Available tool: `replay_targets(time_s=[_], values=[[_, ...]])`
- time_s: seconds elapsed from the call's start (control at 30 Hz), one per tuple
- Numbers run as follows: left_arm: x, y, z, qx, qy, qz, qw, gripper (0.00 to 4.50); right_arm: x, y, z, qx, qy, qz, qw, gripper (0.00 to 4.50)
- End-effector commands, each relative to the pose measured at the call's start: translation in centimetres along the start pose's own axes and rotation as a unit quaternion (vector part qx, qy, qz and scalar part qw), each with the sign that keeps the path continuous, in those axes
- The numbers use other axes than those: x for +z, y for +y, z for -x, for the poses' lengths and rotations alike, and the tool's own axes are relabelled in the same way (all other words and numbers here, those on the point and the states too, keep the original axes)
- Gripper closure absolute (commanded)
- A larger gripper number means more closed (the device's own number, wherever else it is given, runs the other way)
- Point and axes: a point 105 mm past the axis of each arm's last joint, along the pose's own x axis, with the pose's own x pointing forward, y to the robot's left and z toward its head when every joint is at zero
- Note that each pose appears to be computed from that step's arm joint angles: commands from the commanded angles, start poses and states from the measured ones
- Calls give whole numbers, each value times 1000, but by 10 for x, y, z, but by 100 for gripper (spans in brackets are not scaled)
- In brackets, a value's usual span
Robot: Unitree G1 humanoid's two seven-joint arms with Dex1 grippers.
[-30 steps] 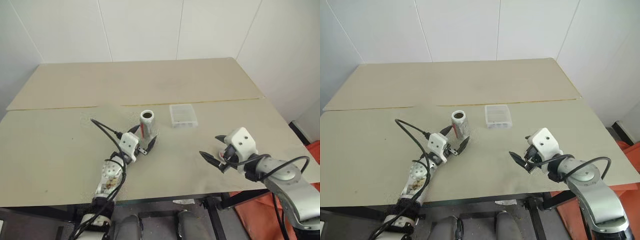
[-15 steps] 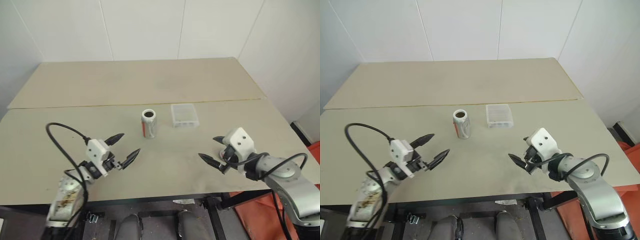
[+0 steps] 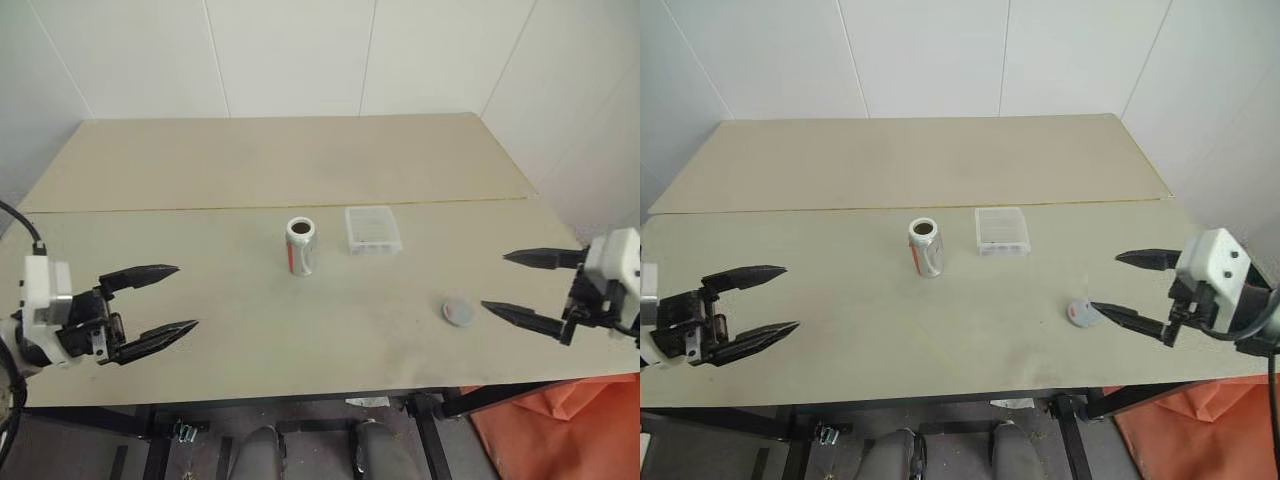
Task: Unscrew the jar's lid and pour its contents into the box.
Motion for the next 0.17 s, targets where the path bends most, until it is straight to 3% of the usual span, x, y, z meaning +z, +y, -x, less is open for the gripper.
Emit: replay_targets(time_s=[0.03,0.17], values=[[7,-4,0,3,-2,-18,1000,2,8,-4,1,-3,3,23,1000,0],[0,-7,-2,15,9,-15,1000,2,7,-2,-7,-1,-2,30,1000,0]])
